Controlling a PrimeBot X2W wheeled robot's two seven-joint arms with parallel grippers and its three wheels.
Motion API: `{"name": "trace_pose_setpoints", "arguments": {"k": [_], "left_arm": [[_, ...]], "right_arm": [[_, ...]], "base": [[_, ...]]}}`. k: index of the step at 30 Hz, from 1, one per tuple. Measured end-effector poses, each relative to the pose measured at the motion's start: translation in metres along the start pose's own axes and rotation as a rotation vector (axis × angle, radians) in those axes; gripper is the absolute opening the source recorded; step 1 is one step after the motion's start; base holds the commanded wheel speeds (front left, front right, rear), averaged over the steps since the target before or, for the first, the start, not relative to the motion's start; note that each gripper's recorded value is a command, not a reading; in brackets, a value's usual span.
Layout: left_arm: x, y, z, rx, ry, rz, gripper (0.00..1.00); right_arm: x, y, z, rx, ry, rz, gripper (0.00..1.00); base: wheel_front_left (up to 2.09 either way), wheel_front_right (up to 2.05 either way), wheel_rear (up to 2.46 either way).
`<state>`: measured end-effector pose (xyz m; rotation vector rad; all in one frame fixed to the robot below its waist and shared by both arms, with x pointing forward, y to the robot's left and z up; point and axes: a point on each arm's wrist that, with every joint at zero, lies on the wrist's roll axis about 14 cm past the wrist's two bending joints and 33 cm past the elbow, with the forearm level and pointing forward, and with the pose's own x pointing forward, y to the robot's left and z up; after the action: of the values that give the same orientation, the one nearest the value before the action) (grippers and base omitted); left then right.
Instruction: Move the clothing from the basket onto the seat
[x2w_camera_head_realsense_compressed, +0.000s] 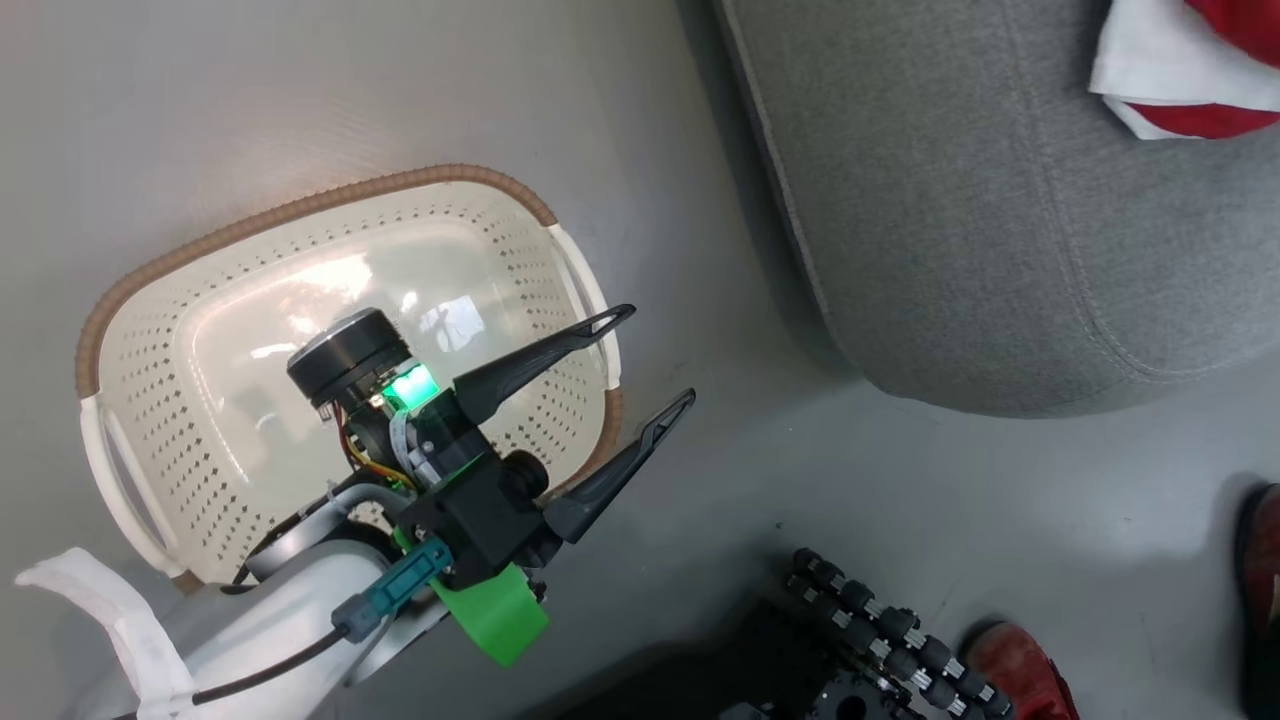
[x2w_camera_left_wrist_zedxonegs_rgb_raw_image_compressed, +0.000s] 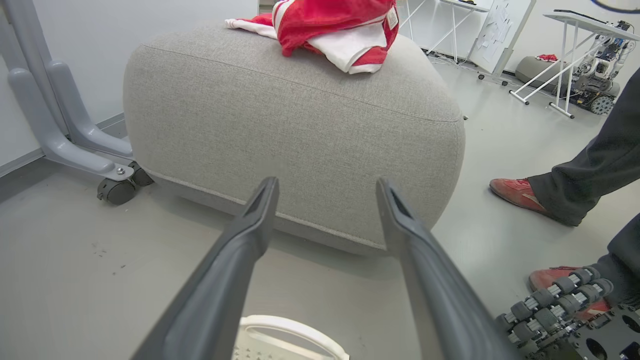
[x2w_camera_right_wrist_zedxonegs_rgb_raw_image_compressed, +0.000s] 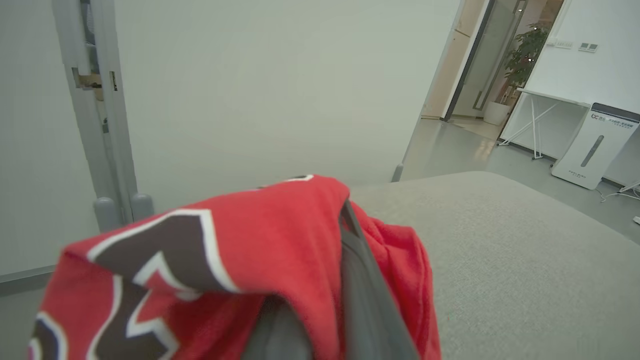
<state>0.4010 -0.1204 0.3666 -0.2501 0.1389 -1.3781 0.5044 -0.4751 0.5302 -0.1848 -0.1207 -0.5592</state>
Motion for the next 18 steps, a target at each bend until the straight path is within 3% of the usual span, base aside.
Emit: {"name": "trace_pose_setpoints", "arguments": {"k": [3,4,6,11,18], "left_arm": [[-0.006,0.005,-0.01,-0.017,0.018,0.022,1.0],[-0.008,0.006,-0.012,-0.02,0.024,0.027,1.0],[-0.012,0.007,-0.015,-0.029,0.033,0.04,1.0],[-0.012,0.005,-0.007,-0.059,0.011,0.068,1.0],[-0.009,0.003,0.015,-0.084,-0.035,0.16,1.0]], "right_arm": [[-0.011,0.008,-0.043,0.016,0.1,-0.009,0.0],[-0.015,0.008,-0.053,0.024,0.123,-0.017,0.21],[-0.022,0.007,-0.067,0.036,0.154,-0.037,1.0],[-0.041,0.003,-0.066,0.035,0.158,-0.046,1.0],[-0.095,0.001,-0.066,0.031,0.204,-0.023,1.0]], "base": [[0.0,0.0,0.0],[0.0,0.0,0.0],[0.0,0.0,0.0],[0.0,0.0,0.0],[0.0,0.0,0.0]]}}
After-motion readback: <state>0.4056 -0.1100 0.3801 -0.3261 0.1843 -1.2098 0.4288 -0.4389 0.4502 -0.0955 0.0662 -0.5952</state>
